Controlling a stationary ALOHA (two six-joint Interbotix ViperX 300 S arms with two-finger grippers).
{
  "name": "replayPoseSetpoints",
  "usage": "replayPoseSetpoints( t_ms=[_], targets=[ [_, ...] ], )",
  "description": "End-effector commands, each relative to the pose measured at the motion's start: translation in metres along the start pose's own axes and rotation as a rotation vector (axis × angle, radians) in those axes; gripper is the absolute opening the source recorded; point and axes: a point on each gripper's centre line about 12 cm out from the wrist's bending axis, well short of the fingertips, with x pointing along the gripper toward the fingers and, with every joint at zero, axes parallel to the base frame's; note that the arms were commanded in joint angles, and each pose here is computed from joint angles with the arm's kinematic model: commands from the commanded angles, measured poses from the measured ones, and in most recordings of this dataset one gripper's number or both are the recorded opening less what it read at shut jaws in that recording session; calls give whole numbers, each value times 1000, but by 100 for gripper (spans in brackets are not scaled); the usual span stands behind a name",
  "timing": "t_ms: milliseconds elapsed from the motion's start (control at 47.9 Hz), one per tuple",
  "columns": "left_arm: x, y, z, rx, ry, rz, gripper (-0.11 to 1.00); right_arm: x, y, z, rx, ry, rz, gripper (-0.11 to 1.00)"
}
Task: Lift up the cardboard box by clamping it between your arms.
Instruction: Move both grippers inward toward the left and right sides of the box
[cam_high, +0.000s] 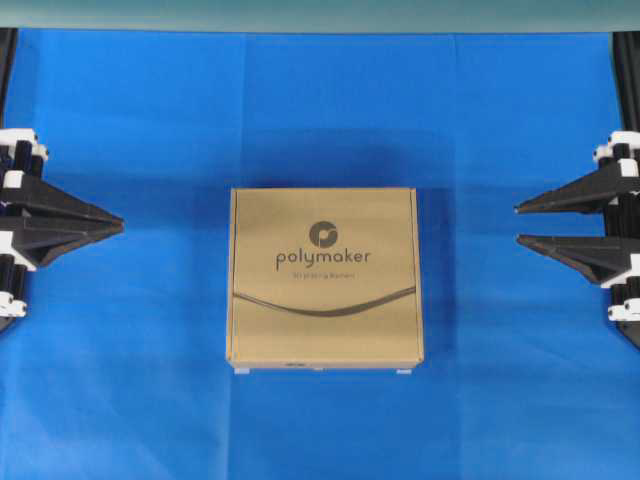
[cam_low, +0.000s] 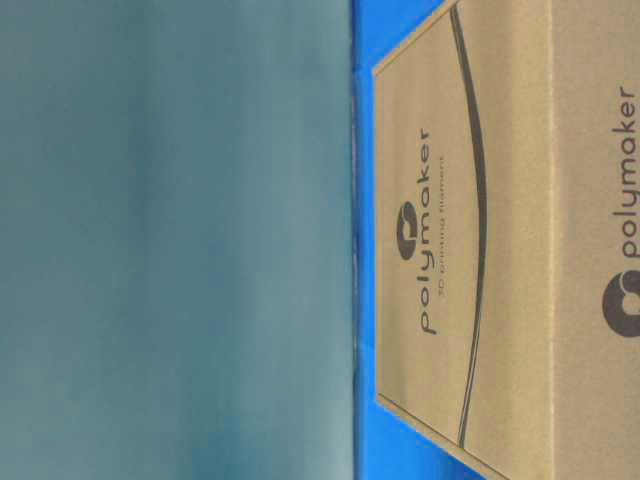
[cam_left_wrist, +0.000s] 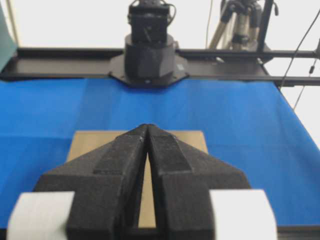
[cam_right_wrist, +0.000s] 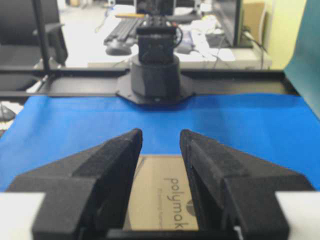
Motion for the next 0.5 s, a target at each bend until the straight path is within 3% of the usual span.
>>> replayPoseSetpoints(
  t_ms=[0, 83, 188, 376, 480],
  targets=[
    [12, 2, 1, -4, 51, 10, 5, 4, -5, 6, 28, 1, -28, 14],
    [20, 4, -2, -20, 118, 18, 0, 5, -8, 0, 81, 98, -50, 6],
    [28, 5, -7, -22, 192, 23, 0, 4, -11, -8, 84, 301, -67, -3],
    [39, 6, -33, -19, 411, 28, 0, 0, -13, -29, 66, 628, -74, -3],
    [45, 6, -48, -16, 523, 29, 0, -1, -12, -45, 68, 740, -74, -2]
  ],
)
